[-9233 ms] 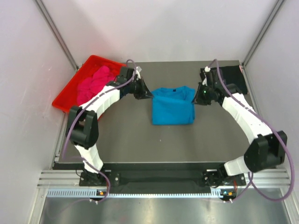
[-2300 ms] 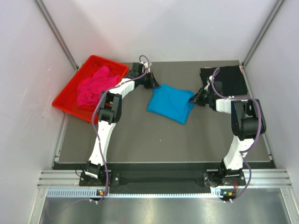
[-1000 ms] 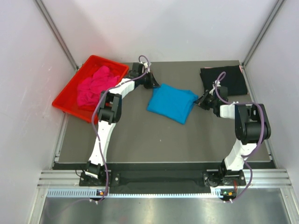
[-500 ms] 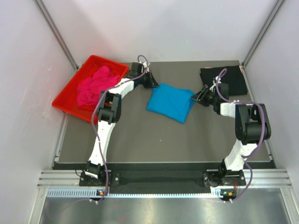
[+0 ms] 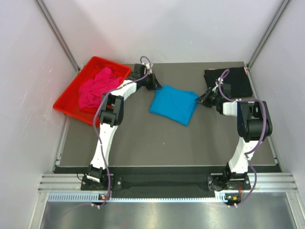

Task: Fold and stack the t-shirts
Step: Fold the tshirt

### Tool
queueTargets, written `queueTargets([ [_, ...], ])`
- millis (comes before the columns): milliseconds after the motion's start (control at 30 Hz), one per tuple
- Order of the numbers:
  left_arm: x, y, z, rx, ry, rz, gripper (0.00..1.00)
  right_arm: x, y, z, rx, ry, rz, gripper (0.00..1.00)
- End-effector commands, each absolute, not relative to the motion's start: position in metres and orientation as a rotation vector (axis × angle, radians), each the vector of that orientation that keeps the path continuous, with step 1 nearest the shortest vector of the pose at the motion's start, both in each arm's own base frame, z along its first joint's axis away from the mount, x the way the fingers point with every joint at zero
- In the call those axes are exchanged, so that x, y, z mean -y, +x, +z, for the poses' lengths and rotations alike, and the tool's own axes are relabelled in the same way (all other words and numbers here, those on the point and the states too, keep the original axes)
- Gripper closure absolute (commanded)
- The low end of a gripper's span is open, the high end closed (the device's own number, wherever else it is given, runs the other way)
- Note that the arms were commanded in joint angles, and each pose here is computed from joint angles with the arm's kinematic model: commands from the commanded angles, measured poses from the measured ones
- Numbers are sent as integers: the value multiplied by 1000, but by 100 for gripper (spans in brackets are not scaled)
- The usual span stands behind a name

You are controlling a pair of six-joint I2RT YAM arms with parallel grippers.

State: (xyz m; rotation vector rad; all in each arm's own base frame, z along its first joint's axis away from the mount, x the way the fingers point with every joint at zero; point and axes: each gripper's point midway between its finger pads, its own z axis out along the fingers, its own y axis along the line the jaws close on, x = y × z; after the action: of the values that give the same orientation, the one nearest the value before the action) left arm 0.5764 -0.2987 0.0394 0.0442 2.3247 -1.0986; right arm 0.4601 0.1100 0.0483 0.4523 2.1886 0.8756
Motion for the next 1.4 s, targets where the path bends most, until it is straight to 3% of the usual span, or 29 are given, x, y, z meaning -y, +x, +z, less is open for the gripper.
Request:
queueTargets([
  [0,275,596,28,-2314,-18,-977,100,-93,483,74,-2095,434,796,100],
  [200,259,601,24,-2330,-82,-853,100,-83,491,87,-2108,369,692,100],
  [233,261,602,27,-2322,-79,-870,100,-85,491,89,-2113,350,695,94],
  [333,268,601,30,-2315,-71,-926,100,-91,482,95,-2118,335,747,65],
  [400,271,599,30,-2320,-67,-944,100,-98,469,102,-2110,332,797,57],
  [733,271,592,33,-2330,-63,-949,100,-122,433,82,-2179,336,908,54],
  [1067,269,593,28,-2333,-58,-940,100,-142,422,62,-2196,330,958,66],
  [1167,271,594,28,-2330,-57,-942,100,-139,416,52,-2215,343,929,78],
  [1267,271,595,23,-2335,-62,-943,100,-136,416,52,-2207,343,911,100],
  [1367,269,595,22,-2338,-68,-935,100,-131,409,51,-2212,349,873,100],
])
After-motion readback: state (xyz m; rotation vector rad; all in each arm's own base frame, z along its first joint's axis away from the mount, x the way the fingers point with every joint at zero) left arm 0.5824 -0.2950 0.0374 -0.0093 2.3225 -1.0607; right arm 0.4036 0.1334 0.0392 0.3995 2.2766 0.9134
